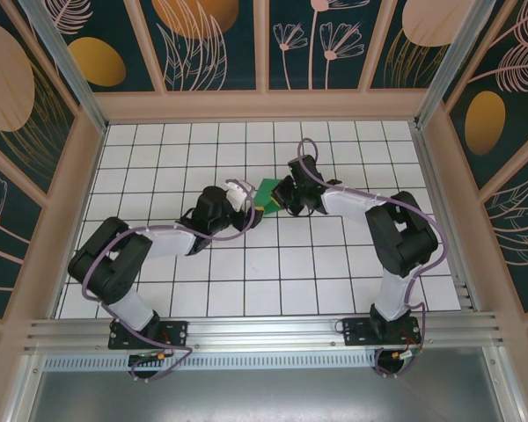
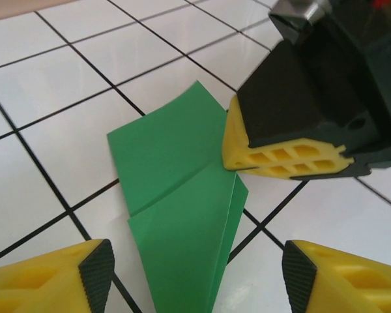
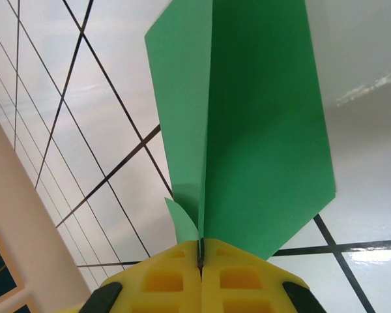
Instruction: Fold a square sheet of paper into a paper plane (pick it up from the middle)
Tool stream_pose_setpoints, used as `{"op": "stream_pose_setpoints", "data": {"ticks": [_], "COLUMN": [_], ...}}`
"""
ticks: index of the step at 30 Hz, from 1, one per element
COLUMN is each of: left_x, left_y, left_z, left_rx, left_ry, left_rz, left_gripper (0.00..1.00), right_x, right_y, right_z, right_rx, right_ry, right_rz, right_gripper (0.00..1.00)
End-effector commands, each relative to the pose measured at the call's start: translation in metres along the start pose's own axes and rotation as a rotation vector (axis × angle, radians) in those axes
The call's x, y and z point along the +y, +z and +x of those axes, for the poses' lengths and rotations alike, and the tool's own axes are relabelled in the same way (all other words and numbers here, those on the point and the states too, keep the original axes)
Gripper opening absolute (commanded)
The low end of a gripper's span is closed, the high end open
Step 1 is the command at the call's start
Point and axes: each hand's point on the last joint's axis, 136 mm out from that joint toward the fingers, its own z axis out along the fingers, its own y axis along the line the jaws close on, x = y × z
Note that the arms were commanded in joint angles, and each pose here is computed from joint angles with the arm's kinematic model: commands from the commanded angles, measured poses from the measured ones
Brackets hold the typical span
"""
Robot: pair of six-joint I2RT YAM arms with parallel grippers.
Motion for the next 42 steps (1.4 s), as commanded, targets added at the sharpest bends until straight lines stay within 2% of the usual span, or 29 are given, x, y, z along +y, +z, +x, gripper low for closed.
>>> {"op": "stream_pose_setpoints", "data": {"ticks": [1, 8, 16, 25, 31, 33, 36, 37, 39, 42], "left_x": [-0.009, -0.007, -0.001, -0.003, -0.002, -0.002, -0.003, -0.003, -0.004, -0.005], "left_y": [0.008, 0.023, 0.030, 0.032, 0.033, 0.032, 0.030, 0.030, 0.029, 0.028], "left_z": [-0.014, 0.004, 0.009, 0.012, 0.017, 0.018, 0.023, 0.024, 0.027, 0.030], "left_rx": [-0.057, -0.015, -0.008, 0.000, 0.009, 0.011, 0.006, 0.002, 0.005, 0.002], "left_ry": [0.123, 0.156, 0.143, 0.115, 0.108, 0.098, 0.057, 0.037, -0.011, -0.102], "left_rz": [0.060, 0.069, 0.040, 0.056, 0.052, 0.052, 0.056, 0.057, 0.064, 0.071], "left_gripper": [0.67, 0.57, 0.40, 0.36, 0.24, 0.21, 0.19, 0.19, 0.18, 0.17], "right_x": [0.002, 0.006, 0.008, 0.009, 0.008, 0.011, 0.029, 0.031, 0.037, 0.034], "right_y": [-0.001, -0.004, -0.005, 0.001, 0.002, 0.001, -0.007, -0.013, -0.023, -0.034], "right_z": [0.000, 0.004, 0.007, 0.011, 0.011, 0.012, 0.014, 0.003, -0.005, -0.014], "right_rx": [0.025, 0.050, 0.068, 0.104, 0.104, 0.109, 0.109, 0.080, 0.047, 0.014], "right_ry": [0.041, 0.045, 0.054, 0.061, 0.056, 0.024, -0.101, -0.127, -0.189, -0.269], "right_rz": [0.021, 0.020, 0.018, 0.010, 0.016, 0.005, -0.084, -0.113, -0.158, -0.194], "right_gripper": [0.00, 0.00, 0.00, 0.00, 0.00, 0.09, 0.34, 0.42, 0.49, 0.52]}}
